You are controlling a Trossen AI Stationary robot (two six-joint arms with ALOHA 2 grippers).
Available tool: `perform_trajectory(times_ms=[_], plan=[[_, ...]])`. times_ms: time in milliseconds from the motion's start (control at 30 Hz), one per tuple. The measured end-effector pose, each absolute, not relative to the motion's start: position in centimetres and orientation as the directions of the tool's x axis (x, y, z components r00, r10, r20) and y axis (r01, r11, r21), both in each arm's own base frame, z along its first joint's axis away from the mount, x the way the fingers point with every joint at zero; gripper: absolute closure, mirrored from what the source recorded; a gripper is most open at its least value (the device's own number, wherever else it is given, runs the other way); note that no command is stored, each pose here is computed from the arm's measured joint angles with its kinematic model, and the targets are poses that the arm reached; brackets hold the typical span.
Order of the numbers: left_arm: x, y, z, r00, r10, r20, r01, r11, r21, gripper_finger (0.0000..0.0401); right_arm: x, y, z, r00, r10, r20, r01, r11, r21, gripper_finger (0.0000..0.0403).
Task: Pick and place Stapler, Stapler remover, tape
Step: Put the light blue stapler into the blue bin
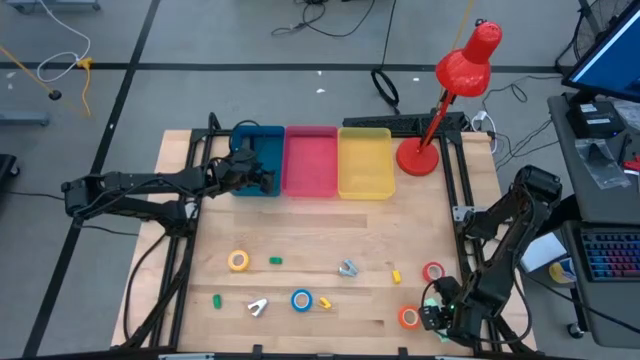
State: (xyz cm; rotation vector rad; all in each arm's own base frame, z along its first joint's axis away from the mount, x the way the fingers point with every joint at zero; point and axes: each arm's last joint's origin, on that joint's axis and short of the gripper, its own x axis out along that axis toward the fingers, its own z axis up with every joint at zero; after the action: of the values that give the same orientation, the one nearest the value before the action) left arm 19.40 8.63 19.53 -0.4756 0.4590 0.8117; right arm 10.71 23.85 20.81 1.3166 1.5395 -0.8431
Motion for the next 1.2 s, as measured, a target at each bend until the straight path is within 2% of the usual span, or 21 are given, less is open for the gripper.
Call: perform_trajectory(times_ms=[467, 600, 1033, 1200], plan=[[19.4, 8.6, 19.5, 0.603, 0.572, -0.556, -0.771, 0.595, -0.225, 0.0135, 10.6, 24.1, 20.2, -0.053, 0.329, -0.943, 0.974, 0.226, 0.024, 0.0190], [19.4, 8.6, 19.5, 0.603, 0.572, -0.556, -0.771, 0.595, -0.225, 0.0135, 10.6, 24.4, 19.4, -0.085, 0.310, -0.947, 0.964, 0.265, 0.000, 0.0190], [19.4, 8.6, 19.5, 0.604, 0.572, -0.555, -0.771, 0.595, -0.226, 0.0134, 10.9, 24.9, 17.7, -0.118, 0.258, -0.959, 0.952, 0.303, -0.035, 0.0190], [19.4, 8.6, 19.5, 0.604, 0.572, -0.554, -0.771, 0.595, -0.226, 0.0135, 11.1, 25.3, 16.8, -0.102, 0.235, -0.967, 0.946, 0.324, -0.021, 0.0190]])
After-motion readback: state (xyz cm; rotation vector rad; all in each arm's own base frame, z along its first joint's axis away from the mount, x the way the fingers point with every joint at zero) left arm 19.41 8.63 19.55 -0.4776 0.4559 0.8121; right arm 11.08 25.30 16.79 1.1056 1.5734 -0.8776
